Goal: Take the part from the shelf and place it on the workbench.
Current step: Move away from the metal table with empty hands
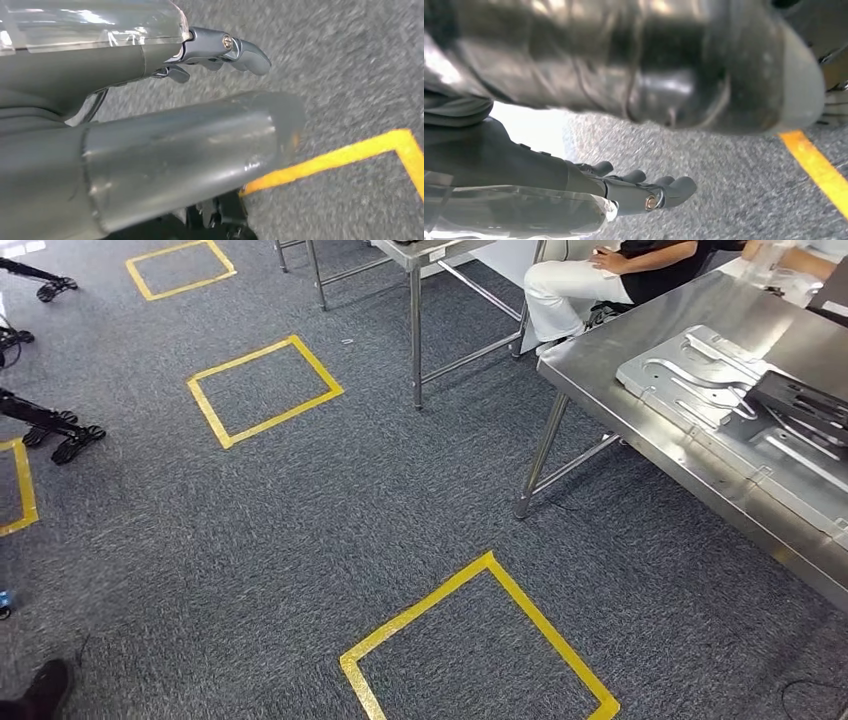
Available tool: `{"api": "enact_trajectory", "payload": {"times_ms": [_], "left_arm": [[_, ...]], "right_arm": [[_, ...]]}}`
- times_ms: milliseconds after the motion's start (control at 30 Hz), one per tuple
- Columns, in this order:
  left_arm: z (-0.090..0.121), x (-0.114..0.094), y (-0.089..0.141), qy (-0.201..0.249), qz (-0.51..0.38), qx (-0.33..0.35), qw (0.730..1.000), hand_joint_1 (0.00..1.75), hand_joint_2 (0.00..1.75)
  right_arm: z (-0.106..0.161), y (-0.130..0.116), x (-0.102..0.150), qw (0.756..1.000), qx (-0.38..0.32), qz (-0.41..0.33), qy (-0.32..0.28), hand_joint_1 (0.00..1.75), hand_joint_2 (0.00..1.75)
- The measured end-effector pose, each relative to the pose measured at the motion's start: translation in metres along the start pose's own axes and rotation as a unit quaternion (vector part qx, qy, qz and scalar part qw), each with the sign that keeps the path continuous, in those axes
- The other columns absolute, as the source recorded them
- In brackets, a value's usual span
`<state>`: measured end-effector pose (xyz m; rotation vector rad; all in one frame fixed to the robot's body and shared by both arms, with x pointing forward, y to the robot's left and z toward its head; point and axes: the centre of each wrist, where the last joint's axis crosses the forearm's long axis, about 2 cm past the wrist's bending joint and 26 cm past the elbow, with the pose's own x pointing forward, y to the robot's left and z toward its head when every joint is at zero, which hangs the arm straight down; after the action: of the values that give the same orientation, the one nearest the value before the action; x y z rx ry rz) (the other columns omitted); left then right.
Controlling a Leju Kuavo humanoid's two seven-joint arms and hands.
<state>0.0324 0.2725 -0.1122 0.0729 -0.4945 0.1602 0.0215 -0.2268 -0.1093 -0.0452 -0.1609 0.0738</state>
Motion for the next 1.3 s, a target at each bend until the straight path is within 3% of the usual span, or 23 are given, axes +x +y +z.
{"api": "enact_trajectory", "payload": {"times_ms": [1300], "left_arm": [[0.001,-0.001,-0.004,-0.016,-0.006,0.001,1.0,0.0,0.0]], "right_arm": [[0.0,0.002,0.008,1.0,0.006,0.006,-0.009,0.0,0.0]]}}
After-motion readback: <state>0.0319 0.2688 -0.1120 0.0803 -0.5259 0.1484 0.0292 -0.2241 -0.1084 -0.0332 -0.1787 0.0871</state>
